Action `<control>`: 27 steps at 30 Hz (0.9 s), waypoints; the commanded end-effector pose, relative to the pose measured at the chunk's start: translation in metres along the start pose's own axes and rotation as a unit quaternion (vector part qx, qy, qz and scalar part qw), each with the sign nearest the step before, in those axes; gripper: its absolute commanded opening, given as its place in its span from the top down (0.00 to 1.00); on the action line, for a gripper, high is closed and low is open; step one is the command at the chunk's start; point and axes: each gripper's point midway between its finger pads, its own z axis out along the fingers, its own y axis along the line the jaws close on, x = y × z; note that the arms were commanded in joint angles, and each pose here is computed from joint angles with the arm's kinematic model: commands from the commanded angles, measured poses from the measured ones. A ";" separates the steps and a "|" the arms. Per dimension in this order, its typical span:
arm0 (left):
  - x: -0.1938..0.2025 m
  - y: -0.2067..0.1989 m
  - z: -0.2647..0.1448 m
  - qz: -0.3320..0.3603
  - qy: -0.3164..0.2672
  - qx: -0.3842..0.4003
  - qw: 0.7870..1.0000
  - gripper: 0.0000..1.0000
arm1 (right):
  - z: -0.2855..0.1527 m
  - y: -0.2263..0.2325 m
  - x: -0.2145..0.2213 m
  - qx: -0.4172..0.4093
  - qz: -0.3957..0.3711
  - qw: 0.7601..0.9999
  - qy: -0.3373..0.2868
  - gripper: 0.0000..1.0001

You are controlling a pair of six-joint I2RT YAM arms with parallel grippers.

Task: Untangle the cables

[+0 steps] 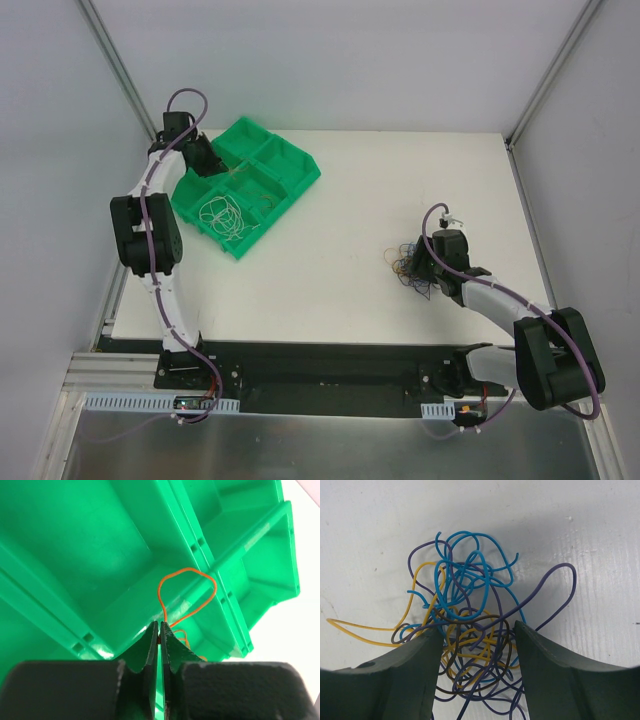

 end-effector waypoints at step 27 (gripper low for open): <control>0.086 -0.026 -0.009 0.158 0.043 -0.041 0.986 0.86 | 0.003 0.006 -0.003 -0.016 -0.005 1.000 0.001 0.38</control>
